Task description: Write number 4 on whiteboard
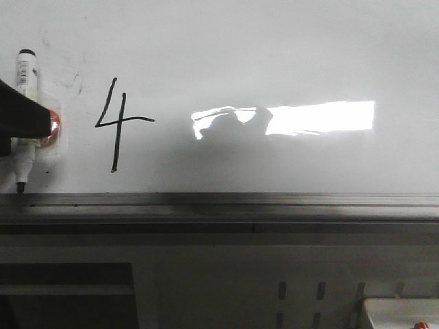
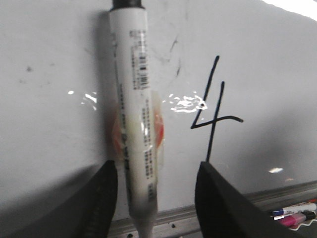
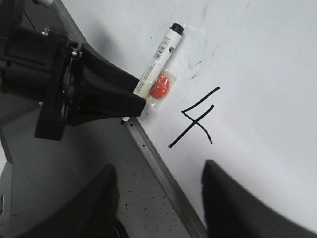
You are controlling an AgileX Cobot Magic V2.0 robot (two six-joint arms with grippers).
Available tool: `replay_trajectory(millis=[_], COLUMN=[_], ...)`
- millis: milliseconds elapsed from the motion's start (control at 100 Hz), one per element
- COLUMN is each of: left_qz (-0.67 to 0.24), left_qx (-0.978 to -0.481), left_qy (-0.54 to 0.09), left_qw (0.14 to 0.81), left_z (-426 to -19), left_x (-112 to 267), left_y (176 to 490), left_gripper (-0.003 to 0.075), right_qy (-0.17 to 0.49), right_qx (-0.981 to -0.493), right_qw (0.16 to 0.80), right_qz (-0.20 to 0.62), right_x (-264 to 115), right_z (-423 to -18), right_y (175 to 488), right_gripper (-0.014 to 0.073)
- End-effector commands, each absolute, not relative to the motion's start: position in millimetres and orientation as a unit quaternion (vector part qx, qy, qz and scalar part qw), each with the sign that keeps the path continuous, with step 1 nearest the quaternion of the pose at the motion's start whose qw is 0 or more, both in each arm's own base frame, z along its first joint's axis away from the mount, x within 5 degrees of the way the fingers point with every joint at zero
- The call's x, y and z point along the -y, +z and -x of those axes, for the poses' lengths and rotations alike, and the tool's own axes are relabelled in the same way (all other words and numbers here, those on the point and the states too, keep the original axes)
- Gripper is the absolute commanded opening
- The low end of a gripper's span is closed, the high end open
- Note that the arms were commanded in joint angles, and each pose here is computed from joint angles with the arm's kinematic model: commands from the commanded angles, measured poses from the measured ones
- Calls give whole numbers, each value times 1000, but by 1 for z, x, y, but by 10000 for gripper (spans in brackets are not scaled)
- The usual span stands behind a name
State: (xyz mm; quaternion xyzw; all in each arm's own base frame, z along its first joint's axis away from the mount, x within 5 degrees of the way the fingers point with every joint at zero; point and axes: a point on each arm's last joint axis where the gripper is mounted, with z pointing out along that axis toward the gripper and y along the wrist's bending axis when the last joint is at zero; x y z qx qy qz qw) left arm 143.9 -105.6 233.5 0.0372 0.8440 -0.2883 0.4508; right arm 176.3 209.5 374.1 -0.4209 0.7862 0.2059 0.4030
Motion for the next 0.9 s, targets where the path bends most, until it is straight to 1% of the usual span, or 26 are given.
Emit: replay_trajectory(millis=[0,20,30,70,120,150,210,220,230,270,290,300,350,450,500,530,610,730,890], left_qz=[-67,-75,-77,-86,-90,-92,-99,-100,-101,-104,-107,-110,-119,-135,-145,-152,-165,-165,-164], left_qx=[-807,-803,-799,-791,-777,-767,-750,-746,-744,-731,-723,-721,-704,-671,-663,-662,-663,-656,-650], left_qy=[-294,-293,-295,-296,-302,-306,-310,-311,-311,-314,-315,-313,-312,-307,-301,-297,-287,-291,-294], left_qw=[509,514,518,529,545,556,575,580,583,597,605,609,627,661,670,671,671,677,682], left_z=[-142,-140,-138,-134,-128,-123,-115,-112,-111,-105,-102,-101,-93,-78,-72,-68,-61,-52,-50], left_x=[103,102,101,98,93,90,84,83,82,77,75,74,68,58,53,51,46,40,38], left_y=[258,261,263,268,274,278,284,285,286,289,290,290,292,295,294,292,286,283,284], left_gripper=[307,288,281,224,141,78,-23,-18,-18,-20,-20,-20,-20,-20,-20,-20,-20,-20,-20], right_qy=[219,220,220,224,230,234,242,241,244,248,247,250,253,259,262,265,265,268,271], right_qx=[-753,-749,-748,-740,-728,-719,-701,-701,-694,-684,-684,-677,-666,-646,-635,-627,-626,-619,-610], right_qw=[470,478,480,495,517,534,563,564,573,589,590,599,615,641,655,664,665,671,680], right_qz=[404,402,401,395,386,379,365,364,361,352,351,347,338,323,315,311,310,307,303], right_x=[-199,-197,-196,-193,-185,-180,-168,-167,-164,-155,-152,-149,-138,-115,-103,-95,-82,-66,-55], right_z=[-171,-170,-169,-167,-160,-157,-147,-147,-144,-137,-135,-132,-123,-103,-93,-86,-73,-59,-49], right_y=[399,400,401,403,405,406,406,401,405,401,394,398,391,371,362,357,336,312,293], right_gripper=[112,72,33,-76,-62,-64,-64,-64,-64,-64,-64,-64,-64,-64,-64,-64,-64,-64,-64])
